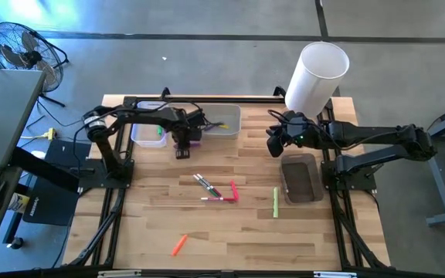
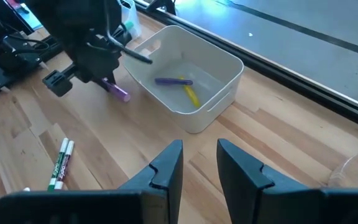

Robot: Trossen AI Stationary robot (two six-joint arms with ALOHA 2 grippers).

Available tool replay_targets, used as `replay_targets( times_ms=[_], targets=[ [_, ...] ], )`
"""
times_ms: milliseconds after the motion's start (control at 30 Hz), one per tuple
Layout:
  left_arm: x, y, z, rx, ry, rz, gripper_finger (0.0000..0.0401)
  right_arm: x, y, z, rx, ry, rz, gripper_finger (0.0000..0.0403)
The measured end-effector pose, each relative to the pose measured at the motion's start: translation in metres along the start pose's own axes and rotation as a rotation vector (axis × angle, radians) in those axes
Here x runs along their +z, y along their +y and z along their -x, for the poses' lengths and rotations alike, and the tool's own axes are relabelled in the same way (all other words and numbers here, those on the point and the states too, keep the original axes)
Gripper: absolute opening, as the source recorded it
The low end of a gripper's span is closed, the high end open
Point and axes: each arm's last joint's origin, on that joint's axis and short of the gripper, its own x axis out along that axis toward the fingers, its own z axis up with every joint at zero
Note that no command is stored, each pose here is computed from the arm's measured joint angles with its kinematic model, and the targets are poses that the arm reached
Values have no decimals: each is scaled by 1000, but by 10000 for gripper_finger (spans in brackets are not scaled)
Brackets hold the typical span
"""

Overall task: Pick & Place Markers
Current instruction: Put the purple highlighter into the transparent bin

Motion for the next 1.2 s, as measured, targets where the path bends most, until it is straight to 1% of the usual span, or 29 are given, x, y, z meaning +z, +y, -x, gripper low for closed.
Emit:
replay_targets(
  times_ms=[233, 333, 400, 567, 733, 867, 967, 1067, 1200],
  targets=[
    [5, -28, -1, 4, 40, -15, 51, 0, 0, 0, 6, 4, 18, 87],
    [8, -41, 3, -23, 79, -5, 51, 0, 1, 0, 23, 13, 33, 87],
    [11, -50, 9, -33, 108, -6, 51, 0, 1, 0, 32, 18, 46, 87],
    [22, -68, 26, -33, 128, -4, 51, -1, 1, 0, 35, 20, 57, 87],
    [31, -80, 47, -39, 152, 26, 51, -1, 1, 0, 47, 26, 79, 87],
    [37, -83, 64, -101, 154, 39, 51, -1, 1, 0, 47, 26, 83, 87],
    [36, -83, 77, -133, 143, 43, 51, -1, 1, 0, 48, 23, 96, 87],
    [31, -78, 92, -134, 102, 46, 51, 0, 1, 0, 48, 23, 96, 87],
    [20, -58, 113, -118, 27, 105, 51, 0, 1, 0, 44, 20, 96, 87]
  ],
)
